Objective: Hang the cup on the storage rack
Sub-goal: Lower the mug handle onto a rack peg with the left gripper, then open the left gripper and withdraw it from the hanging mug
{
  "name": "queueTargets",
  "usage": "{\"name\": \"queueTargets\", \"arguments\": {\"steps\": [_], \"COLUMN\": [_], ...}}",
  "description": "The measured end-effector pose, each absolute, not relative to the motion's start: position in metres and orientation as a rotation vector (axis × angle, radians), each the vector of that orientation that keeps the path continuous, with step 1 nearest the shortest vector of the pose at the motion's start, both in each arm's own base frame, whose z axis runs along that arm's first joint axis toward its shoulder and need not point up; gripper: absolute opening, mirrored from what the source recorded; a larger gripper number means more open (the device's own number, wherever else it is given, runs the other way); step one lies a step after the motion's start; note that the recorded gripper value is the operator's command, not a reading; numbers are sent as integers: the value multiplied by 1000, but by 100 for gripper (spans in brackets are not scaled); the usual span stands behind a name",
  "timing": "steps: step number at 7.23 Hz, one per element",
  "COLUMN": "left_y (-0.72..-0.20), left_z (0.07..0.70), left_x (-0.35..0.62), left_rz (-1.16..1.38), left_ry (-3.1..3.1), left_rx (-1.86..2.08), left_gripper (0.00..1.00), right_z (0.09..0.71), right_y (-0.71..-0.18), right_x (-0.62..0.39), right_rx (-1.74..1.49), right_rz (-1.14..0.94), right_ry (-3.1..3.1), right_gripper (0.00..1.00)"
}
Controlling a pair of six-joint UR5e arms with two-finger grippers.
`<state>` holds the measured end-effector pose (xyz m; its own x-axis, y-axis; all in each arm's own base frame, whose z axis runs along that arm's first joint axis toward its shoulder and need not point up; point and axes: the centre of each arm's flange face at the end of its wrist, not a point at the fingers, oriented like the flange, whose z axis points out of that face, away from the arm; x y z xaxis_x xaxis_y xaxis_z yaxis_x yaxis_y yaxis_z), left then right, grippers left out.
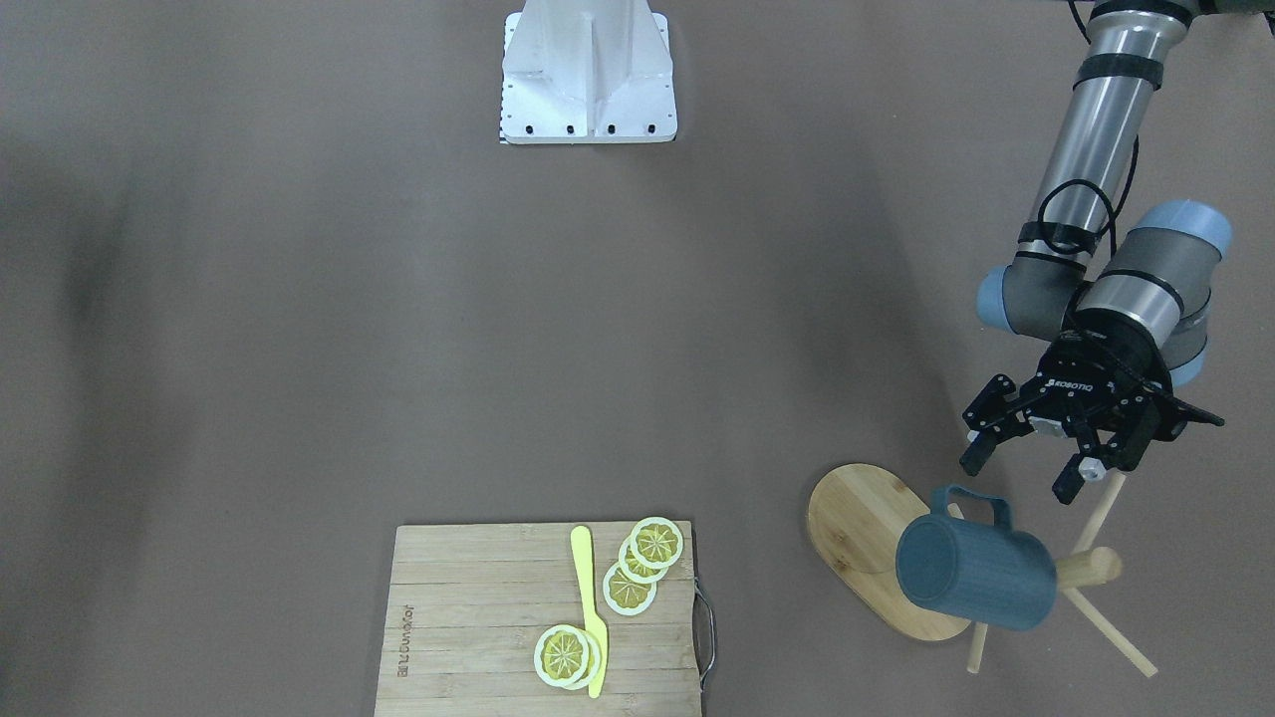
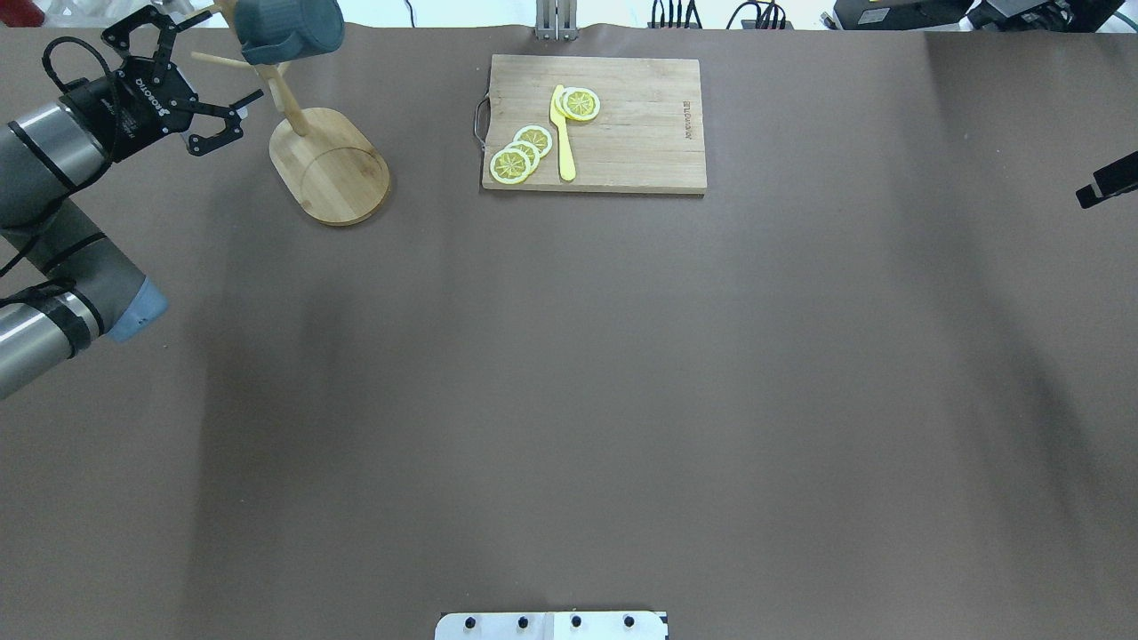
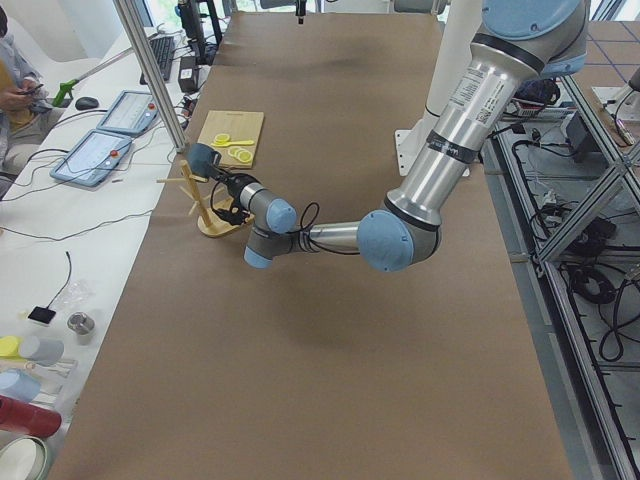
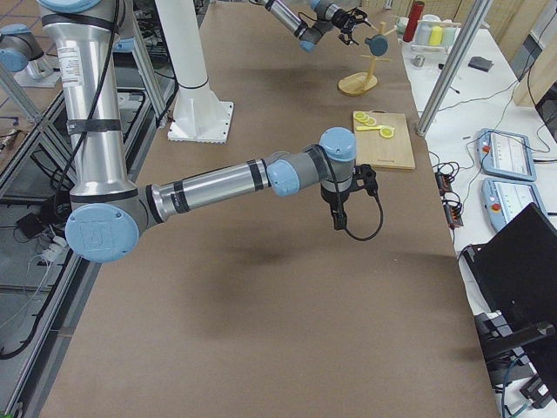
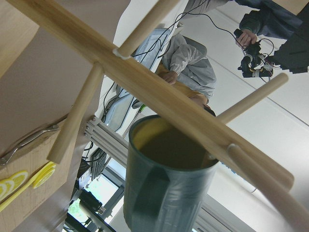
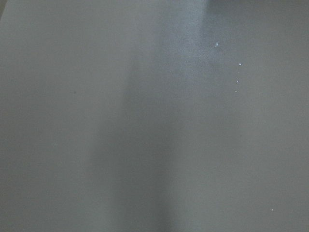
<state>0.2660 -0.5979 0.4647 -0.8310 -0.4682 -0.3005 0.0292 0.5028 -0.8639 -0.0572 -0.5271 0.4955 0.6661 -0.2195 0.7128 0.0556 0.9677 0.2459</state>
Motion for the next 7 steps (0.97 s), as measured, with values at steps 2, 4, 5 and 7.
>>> {"name": "queueTargets", "arguments": {"steps": [2,4,5,7], "left_y": [-572,-549,-539,-524], "left_z": [471,474,478,490], "left_x": [250,234,227,217], "left_rz": [-1235,-1155,-1089,-945], "left_ry": [2240,2233,2213,2139], "left_rx": [-309,-223,-115,149], "left_gripper": [97,98,98,98], "right_z": [495,495,494,492], "right_y": [-527,-526,-526,-527], "right_x": [-56,-51,-46,-39], "right_rx": [212,217,223,234], "right_rz": [-155,-147,-141,-131], "right_ry": [-828,-827,-826,-825], "right_gripper": [100,100,100,100]}}
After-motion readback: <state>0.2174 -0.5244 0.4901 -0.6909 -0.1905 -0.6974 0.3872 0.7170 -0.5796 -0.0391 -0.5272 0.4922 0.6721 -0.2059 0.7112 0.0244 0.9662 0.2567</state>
